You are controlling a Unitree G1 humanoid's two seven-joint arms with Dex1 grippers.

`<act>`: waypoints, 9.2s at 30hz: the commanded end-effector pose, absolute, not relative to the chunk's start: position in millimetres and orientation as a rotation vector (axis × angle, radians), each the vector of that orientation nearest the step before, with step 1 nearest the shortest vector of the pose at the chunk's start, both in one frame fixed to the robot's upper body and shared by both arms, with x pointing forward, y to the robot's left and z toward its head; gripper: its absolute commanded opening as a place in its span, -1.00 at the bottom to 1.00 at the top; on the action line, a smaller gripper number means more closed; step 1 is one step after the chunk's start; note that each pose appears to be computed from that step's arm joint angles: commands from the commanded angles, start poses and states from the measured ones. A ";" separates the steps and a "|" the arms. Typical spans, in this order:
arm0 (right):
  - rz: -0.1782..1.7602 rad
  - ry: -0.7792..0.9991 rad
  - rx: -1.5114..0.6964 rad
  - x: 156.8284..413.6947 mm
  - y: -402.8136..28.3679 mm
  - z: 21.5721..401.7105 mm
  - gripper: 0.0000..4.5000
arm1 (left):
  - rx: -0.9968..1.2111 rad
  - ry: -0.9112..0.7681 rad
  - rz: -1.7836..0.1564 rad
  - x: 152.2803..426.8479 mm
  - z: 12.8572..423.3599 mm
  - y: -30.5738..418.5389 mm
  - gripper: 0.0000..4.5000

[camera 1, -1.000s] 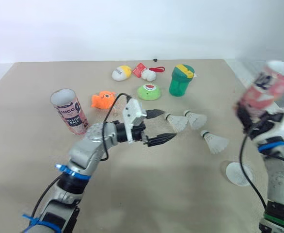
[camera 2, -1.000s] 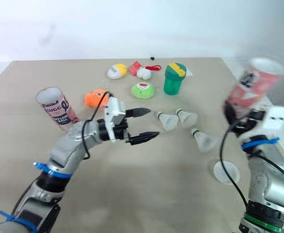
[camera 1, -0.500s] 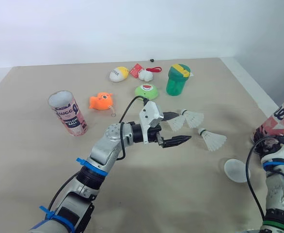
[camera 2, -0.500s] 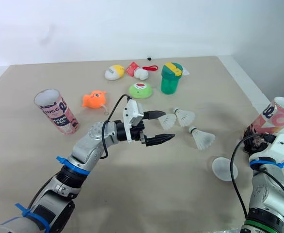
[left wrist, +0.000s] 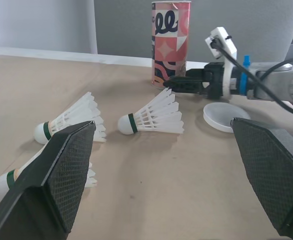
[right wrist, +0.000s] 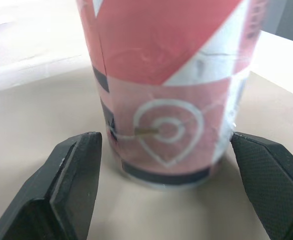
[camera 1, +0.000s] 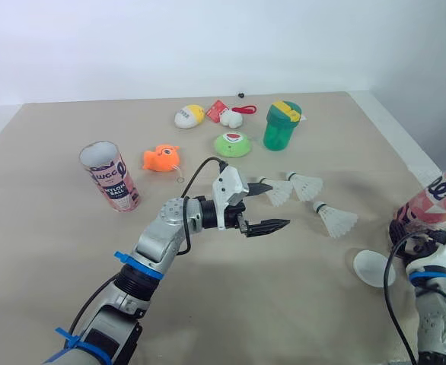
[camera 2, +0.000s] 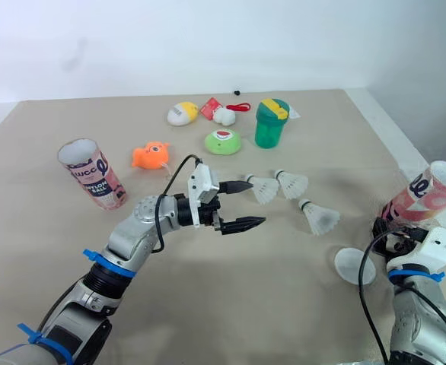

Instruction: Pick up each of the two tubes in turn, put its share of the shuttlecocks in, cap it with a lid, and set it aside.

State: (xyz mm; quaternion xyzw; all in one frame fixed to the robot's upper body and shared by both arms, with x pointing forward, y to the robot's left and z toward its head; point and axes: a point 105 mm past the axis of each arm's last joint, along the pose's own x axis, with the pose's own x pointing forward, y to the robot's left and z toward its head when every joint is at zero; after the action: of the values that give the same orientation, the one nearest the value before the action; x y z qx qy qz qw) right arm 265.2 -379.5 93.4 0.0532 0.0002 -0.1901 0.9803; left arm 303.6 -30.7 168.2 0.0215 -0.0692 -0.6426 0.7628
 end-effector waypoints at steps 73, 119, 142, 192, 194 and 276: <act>1.151 -0.198 -0.096 279.7 -37.9 190.0 0.94 | -0.075 -0.064 -0.140 403.3 90.6 225.5 1.00; 0.339 -0.079 -0.059 359.3 -112.3 130.1 0.06 | 0.838 0.609 -1.251 274.7 139.0 224.4 0.38; 1.370 -0.216 -0.215 271.7 -17.8 207.1 -0.98 | 0.714 0.627 -1.183 294.4 138.0 217.3 0.38; -0.041 -0.023 -0.120 261.5 -204.5 126.9 0.98 | 0.681 0.590 -1.263 291.3 118.3 197.2 0.38; -0.037 -0.011 -0.111 269.3 -205.4 127.0 0.98 | 0.688 0.588 -1.254 291.8 118.0 198.4 0.38; 0.037 -0.166 -0.123 327.4 -177.2 144.7 0.99 | 0.692 0.550 -1.247 304.7 133.1 192.6 0.38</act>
State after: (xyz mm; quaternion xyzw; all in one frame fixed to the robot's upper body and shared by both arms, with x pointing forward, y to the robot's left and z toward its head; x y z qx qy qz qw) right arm 323.8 -177.8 136.2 -0.0709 -0.0692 0.0267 0.9947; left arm 305.0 199.0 132.8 0.3088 0.2563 -0.5530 0.7302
